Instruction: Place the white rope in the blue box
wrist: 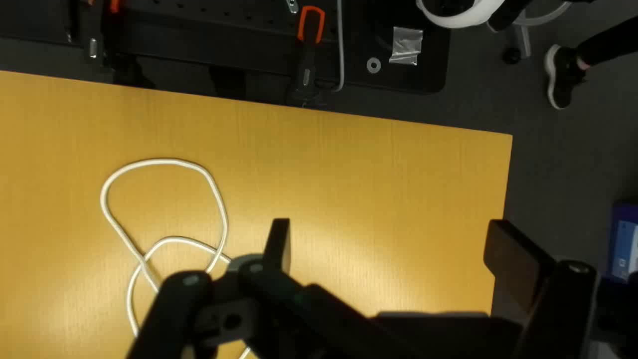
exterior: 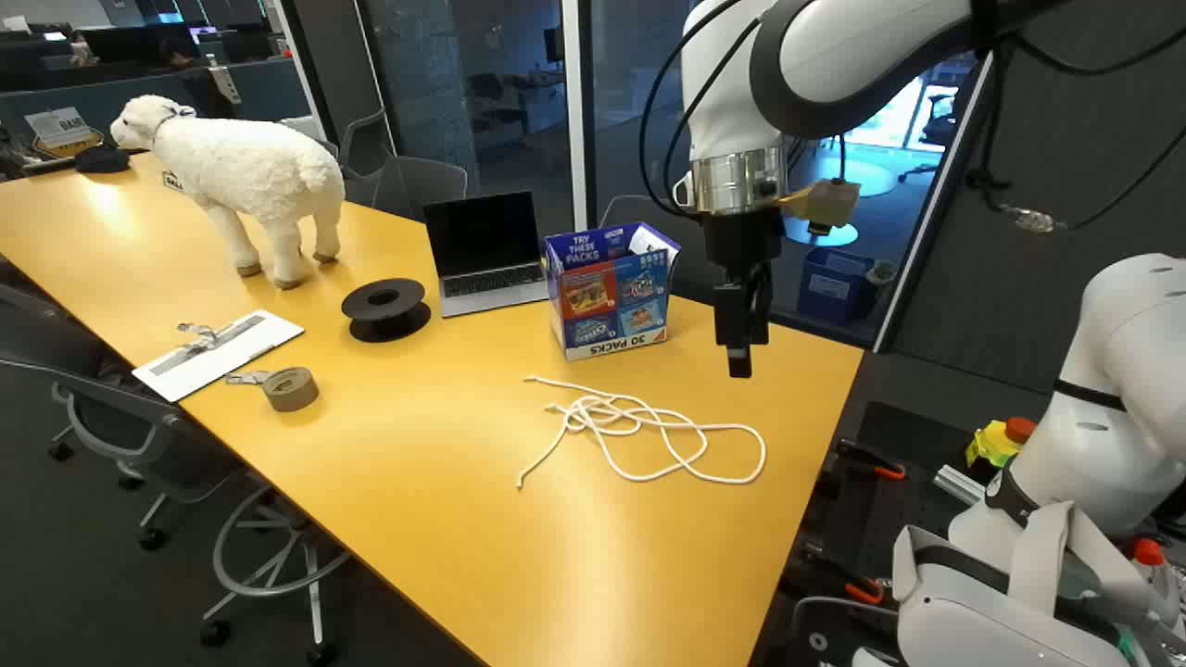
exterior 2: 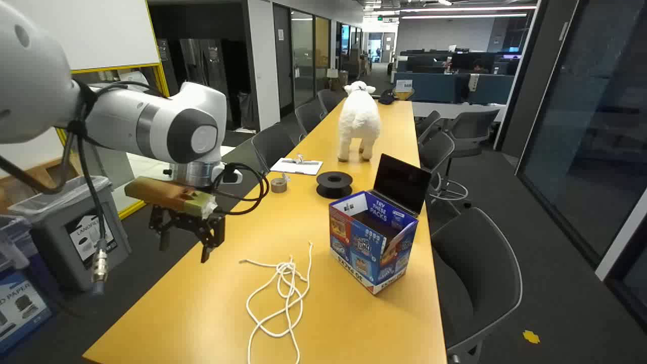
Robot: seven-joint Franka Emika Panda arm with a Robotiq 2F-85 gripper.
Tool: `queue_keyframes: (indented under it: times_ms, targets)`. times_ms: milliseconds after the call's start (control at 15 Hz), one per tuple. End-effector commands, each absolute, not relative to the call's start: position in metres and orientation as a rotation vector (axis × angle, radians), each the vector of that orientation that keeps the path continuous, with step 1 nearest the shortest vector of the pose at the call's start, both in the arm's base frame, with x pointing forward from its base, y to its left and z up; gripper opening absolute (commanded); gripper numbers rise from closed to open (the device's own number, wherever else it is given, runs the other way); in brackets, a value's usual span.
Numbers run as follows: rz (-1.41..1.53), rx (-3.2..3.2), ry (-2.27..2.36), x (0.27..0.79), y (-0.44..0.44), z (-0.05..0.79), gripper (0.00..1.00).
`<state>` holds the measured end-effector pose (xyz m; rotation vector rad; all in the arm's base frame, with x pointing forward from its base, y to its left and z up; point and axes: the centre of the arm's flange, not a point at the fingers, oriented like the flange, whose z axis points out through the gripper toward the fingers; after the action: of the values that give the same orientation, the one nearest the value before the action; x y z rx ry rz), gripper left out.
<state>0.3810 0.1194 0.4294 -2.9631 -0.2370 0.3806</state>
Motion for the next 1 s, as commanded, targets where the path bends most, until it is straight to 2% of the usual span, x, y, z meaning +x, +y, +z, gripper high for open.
queue_keyframes:
  times_ms: [0, 533, 933]
  targets:
    - [0.376, -2.963, -0.238, 0.382, 0.120, 0.431, 1.00]
    - [0.318, -2.974, -0.288, 0.385, 0.129, 0.413, 1.00]
    - [-0.080, -2.986, -0.480, 0.417, 0.156, 0.350, 1.00]
